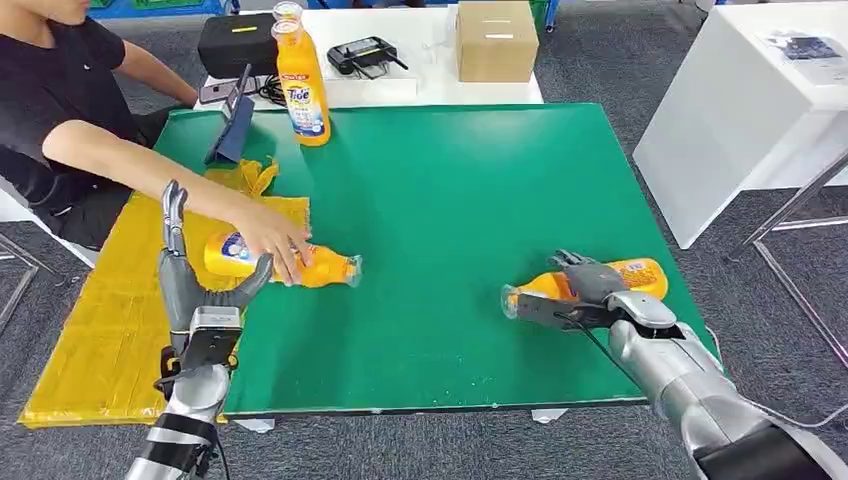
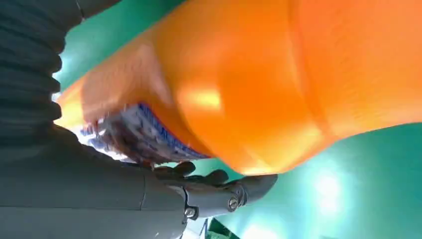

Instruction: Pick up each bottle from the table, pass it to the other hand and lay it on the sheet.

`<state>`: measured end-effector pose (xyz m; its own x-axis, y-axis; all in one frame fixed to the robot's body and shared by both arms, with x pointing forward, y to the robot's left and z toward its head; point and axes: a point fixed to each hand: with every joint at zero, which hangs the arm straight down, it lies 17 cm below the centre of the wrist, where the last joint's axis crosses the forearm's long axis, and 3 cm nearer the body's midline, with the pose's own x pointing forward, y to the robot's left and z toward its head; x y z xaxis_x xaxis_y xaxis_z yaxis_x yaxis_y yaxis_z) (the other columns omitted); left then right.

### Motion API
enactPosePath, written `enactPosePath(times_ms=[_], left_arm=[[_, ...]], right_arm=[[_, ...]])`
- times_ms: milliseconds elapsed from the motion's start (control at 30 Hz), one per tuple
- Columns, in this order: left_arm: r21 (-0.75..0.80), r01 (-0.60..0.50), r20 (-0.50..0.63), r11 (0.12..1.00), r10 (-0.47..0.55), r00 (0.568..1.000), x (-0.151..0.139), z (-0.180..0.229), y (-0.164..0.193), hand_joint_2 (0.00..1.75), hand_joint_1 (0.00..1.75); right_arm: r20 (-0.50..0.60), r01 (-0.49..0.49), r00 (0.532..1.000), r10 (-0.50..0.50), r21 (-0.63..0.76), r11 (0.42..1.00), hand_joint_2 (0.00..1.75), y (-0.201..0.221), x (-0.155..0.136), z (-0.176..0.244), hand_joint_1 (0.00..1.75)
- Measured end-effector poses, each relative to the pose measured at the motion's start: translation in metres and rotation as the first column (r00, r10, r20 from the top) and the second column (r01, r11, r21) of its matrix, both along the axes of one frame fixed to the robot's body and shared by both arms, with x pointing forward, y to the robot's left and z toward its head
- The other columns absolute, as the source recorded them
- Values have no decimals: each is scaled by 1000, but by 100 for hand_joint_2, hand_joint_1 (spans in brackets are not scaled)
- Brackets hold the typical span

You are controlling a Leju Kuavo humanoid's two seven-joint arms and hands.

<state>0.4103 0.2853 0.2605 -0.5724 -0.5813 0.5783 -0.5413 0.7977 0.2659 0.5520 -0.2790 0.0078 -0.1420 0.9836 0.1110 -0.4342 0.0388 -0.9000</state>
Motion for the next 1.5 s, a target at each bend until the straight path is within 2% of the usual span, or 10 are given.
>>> enactPosePath(times_ms=[433,600,1000,1167,1200,1233,1400,1500], left_arm=[[-20,6,-12,1000,-7,1000,-1,-4,2,175,0],[-37,1,-29,999,-2,1000,-4,-12,7,175,0],[-55,-4,-45,998,1,999,-6,-19,16,175,0],[-71,14,-44,997,-18,999,-4,-17,16,175,0],[-71,15,-42,997,-18,999,-3,-16,16,175,0],[-70,15,-39,997,-18,999,-3,-15,16,175,0],[-74,46,-27,996,-48,998,6,-8,7,175,0],[-75,64,-23,995,-66,998,14,-5,-1,175,0]], right_arm=[[-1,13,1000,-14,-22,1000,175,-27,4,6,0],[-15,12,1000,-13,-46,999,175,-50,11,18,0],[-121,28,992,-40,-104,994,175,-89,-3,7,0],[-248,14,968,-45,-125,992,175,-100,-26,-16,0],[-251,14,967,-45,-127,992,175,-102,-27,-17,37],[-253,15,966,-47,-128,992,175,-103,-27,-17,175],[-302,28,951,-64,-123,992,175,-115,-47,-37,175],[-293,38,954,-67,-102,994,175,-115,-55,-47,175]])
